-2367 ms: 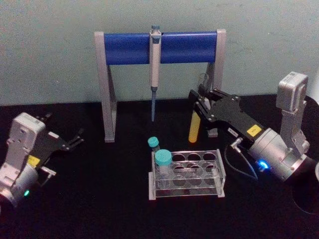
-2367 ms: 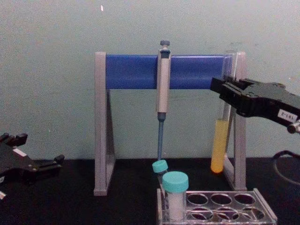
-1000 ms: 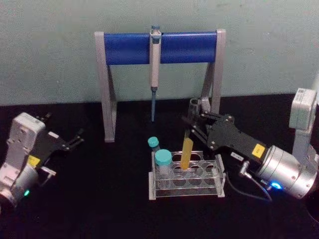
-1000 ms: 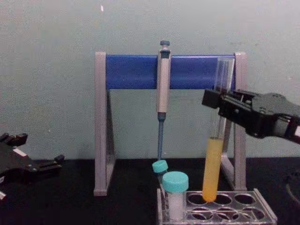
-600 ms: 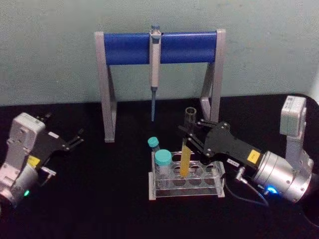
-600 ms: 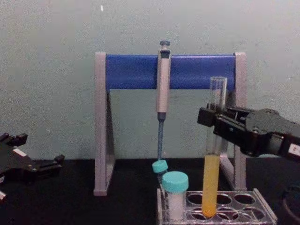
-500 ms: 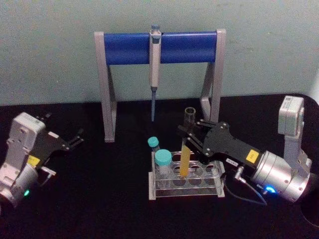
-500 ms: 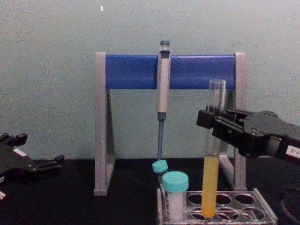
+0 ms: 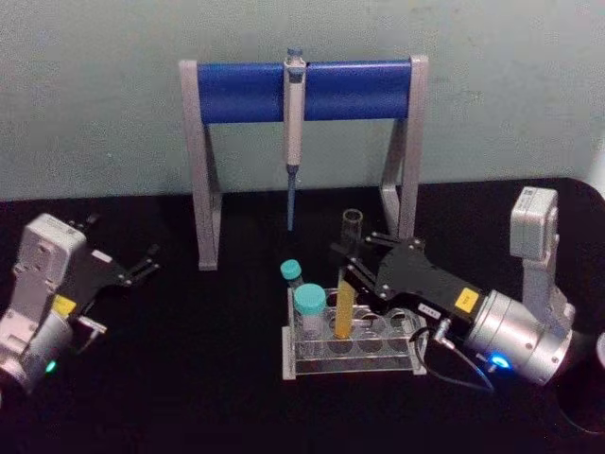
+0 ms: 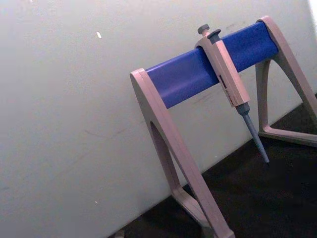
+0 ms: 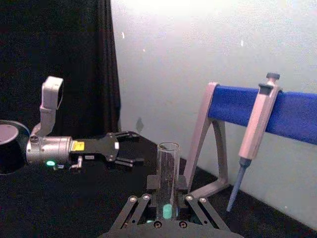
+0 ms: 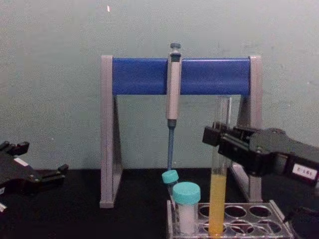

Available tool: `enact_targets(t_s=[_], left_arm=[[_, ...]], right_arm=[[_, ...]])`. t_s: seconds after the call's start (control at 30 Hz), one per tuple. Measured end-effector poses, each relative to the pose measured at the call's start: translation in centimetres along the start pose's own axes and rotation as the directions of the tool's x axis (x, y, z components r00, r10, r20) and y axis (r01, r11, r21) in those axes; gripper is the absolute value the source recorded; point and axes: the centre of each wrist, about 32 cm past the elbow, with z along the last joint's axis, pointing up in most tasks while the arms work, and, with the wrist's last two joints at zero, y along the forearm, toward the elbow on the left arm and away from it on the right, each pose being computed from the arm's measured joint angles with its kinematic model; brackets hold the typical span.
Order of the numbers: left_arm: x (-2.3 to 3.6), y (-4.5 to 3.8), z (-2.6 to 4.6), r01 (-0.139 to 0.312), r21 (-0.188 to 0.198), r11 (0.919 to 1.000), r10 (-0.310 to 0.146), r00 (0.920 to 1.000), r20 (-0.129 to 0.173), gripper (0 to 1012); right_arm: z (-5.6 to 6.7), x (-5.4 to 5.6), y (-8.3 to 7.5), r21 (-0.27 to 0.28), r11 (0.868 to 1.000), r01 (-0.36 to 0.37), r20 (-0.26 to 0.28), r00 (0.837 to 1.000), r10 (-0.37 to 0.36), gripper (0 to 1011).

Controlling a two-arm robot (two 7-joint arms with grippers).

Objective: Pick up the test tube from the test tube rack, shake it, then place it back into the test tube rack.

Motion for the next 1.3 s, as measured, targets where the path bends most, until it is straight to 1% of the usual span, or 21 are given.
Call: enact_targets(t_s=[0.2,0.73,1.03,1.3], left_arm=[[0.0,0.0,0.0,0.0,0.0,1.0,0.0,1.0,0.0,1001],[0.0,0.0,0.0,0.0,0.0,1.0,0.0,1.0,0.0,1001],[0.0,0.0,0.0,0.0,0.0,1.0,0.0,1.0,0.0,1001],[0.0,0.0,0.0,0.0,0.0,1.0,0.0,1.0,0.0,1001]], right_arm=[[-0.7,0.0,0.1,-0.022,1.0,0.013,-0.011,1.0,-0.013,229],[-2.1,0.0,0.4,-0.058,0.998,0.03,-0.035,0.999,-0.033,230],[-2.6,-0.1,0.5,-0.073,0.997,0.038,-0.046,0.998,-0.041,230],[-2.8,-0.1,0.6,-0.079,0.996,0.04,-0.052,0.998,-0.044,230]])
